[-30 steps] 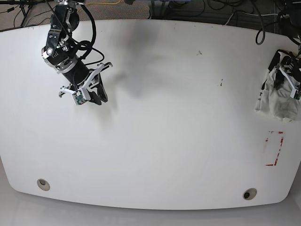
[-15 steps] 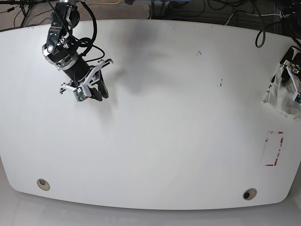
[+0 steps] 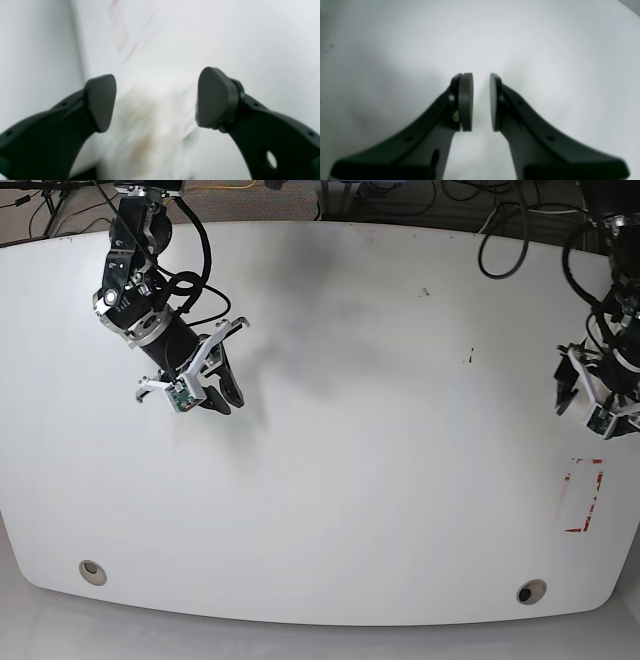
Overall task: Fold the T-shirt properly
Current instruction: 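Open the left gripper, release the shirt, and raise both grippers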
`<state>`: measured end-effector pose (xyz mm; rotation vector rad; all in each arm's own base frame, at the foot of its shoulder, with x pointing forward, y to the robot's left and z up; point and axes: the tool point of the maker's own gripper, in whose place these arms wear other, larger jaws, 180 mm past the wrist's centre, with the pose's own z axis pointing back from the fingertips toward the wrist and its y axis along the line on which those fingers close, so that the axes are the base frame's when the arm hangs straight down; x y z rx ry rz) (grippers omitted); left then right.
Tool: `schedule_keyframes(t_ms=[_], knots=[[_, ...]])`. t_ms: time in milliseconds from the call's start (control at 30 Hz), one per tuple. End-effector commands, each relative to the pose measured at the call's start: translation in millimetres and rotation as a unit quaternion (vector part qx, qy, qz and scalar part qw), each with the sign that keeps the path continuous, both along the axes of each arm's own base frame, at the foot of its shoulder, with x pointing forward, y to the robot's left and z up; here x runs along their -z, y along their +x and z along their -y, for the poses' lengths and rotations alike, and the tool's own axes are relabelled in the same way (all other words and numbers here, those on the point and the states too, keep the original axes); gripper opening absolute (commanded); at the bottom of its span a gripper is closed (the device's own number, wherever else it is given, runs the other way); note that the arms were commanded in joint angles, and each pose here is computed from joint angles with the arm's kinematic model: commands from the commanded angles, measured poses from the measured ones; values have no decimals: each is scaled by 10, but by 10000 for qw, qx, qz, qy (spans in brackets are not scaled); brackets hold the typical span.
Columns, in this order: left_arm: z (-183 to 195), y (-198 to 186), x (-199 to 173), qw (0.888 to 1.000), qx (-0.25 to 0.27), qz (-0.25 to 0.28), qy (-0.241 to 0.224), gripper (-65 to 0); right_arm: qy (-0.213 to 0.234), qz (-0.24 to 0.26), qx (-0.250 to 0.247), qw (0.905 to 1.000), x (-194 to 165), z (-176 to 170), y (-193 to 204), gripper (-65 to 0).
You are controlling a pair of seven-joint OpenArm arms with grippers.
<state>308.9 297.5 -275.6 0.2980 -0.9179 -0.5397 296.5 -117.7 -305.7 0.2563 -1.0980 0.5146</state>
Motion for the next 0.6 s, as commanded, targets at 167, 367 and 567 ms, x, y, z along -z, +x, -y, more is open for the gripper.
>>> schedule_keyframes(t_ms=[167,367,567], knots=[[377,154,-181,9927,-363,1026,-522,-151,-422,832,120,9956,-133,76,268,-536],[735,-31,23,9848,-289,1347,-1058,-161,-138,1149,539,9918,-21,345,301,-537],[1128,-422,305,9762,-169,1277,-1743,-221,54,888,947,9915,168,612,78,-539]])
